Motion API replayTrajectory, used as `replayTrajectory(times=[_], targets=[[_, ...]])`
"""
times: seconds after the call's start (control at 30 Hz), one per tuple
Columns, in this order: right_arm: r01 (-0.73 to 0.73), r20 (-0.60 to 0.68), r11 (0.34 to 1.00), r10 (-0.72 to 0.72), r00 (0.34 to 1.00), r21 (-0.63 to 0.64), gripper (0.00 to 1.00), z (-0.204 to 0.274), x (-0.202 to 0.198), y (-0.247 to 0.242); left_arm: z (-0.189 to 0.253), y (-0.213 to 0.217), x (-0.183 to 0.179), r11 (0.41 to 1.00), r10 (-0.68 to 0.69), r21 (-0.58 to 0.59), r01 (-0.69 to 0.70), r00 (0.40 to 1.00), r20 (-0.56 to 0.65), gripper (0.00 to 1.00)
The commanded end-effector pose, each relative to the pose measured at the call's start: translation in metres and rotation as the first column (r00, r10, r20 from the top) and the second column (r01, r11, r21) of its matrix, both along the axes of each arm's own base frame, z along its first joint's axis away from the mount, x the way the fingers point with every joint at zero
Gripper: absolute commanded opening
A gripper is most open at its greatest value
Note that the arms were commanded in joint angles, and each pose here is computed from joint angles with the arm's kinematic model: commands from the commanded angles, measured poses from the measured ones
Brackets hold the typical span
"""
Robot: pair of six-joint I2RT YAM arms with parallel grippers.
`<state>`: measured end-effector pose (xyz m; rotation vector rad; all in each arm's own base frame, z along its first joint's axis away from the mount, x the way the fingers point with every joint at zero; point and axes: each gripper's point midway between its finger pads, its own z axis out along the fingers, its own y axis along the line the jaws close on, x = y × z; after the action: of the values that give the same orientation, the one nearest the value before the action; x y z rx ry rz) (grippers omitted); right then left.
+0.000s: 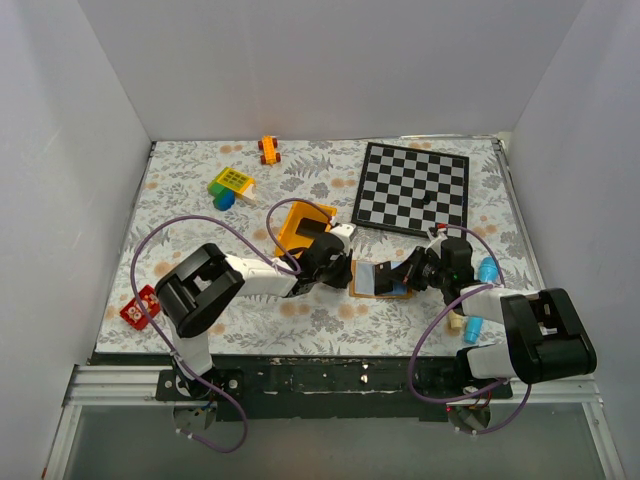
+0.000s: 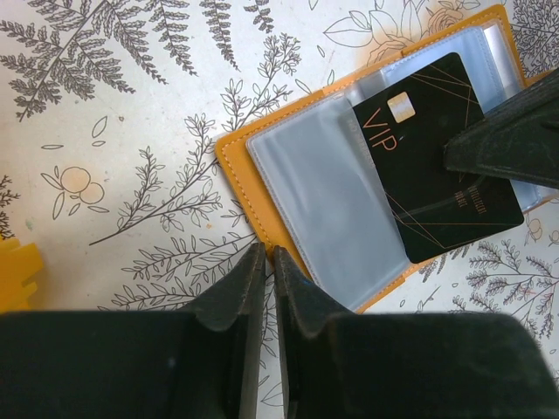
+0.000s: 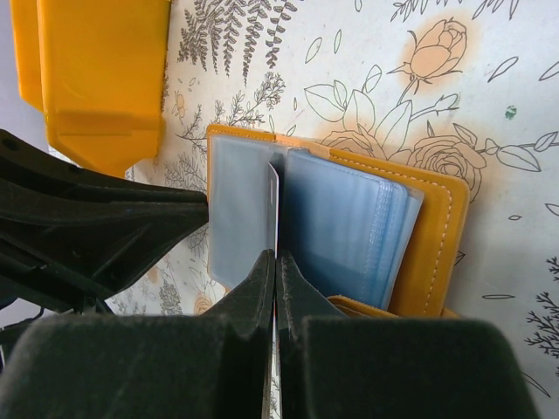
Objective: Put the credit cards into the card holder
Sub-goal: Insert the credit card into the card slot.
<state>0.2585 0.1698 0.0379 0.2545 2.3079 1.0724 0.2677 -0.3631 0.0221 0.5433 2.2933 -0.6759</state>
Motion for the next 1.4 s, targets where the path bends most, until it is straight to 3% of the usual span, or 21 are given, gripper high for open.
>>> replayTrajectory(times=[0.0, 0.93, 1.37], targets=[[-0.015, -0.002, 1.000, 0.015, 1.000, -0.020, 0.01, -0.005, -0.005, -0.001, 0.001, -0.005, 0.003, 1.000, -0.008, -0.007, 0.008, 1.000, 0.000, 0.07], [-0.014, -0.012, 0.996, 0.015, 1.000, 0.083, 0.01, -0.010, -0.005, 0.010, -0.011, -0.008, -0.007, 0.999, -0.050, 0.004, 0.050, 0.998, -0.049, 0.10], [0.042, 0.016, 0.999, -0.041, 0.999, -0.028, 0.01, -0.017, -0.005, -0.008, -0.012, -0.006, -0.008, 0.999, -0.047, 0.009, 0.048, 0.998, -0.050, 0.10]])
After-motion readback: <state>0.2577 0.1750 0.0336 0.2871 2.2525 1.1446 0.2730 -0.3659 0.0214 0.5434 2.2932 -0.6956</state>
